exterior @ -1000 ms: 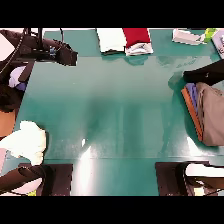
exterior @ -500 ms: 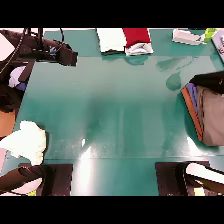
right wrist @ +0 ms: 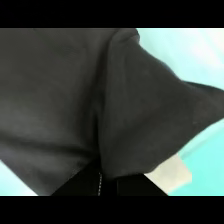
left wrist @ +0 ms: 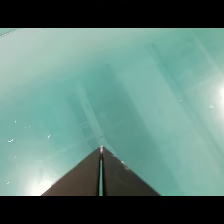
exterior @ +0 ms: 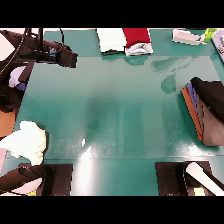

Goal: Fold the shirts.

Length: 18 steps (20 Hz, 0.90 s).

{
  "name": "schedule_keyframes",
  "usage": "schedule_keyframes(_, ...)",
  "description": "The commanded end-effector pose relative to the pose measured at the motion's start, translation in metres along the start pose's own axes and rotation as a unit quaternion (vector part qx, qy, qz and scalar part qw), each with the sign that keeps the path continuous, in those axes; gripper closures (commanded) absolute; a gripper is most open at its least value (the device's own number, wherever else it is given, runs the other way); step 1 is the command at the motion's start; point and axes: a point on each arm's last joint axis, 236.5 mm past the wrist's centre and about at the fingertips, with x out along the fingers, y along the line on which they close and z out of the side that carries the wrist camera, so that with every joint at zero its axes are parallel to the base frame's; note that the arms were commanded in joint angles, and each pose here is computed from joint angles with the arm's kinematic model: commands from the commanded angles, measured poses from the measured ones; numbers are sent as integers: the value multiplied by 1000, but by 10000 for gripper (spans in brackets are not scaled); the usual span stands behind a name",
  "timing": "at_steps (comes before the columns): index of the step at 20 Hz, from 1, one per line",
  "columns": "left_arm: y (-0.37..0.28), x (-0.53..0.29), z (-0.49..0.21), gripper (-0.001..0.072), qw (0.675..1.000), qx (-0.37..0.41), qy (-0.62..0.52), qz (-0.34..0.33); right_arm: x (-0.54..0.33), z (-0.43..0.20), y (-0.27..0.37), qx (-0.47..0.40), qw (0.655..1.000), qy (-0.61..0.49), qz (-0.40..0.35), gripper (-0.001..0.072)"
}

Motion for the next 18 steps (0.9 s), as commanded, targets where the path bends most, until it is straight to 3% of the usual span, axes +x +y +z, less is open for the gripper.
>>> schedule_keyframes(1, 0, 0, -1, 682, 1000, 0, 3, 0, 30, -39, -23, -5, 999, 33, -39, 472)
schedule_keyframes(3, 0, 0, -1, 682, 1000, 1, 2, 0, 31, -43, -34, 15, 998, 41, -43, 135)
schedule_keyframes(4, 0, 0, -1, 682, 1000, 0, 3, 0, 25, -37, -36, 27, 998, 30, -38, 62)
schedule_keyframes(7, 0, 0, -1, 682, 1000, 0, 3, 0, -19, 17, -8, 42, 997, -64, 28, 62)
schedule_keyframes(10, 0, 0, -2, 681, 1000, 0, 3, 0, -79, 52, 89, 0, 974, -135, 182, 63)
schedule_keyframes(12, 0, 0, -2, 681, 1000, 1, 3, 0, -112, 42, 167, -68, 949, -143, 274, 63)
schedule_keyframes(16, 4, 0, -1, 681, 1000, 4, 3, 8, -137, -22, 282, -218, 898, -125, 360, 65)
schedule_keyframes(18, 6, 0, -1, 681, 1000, 7, 3, 13, -140, -60, 324, -278, 874, -103, 385, 126)
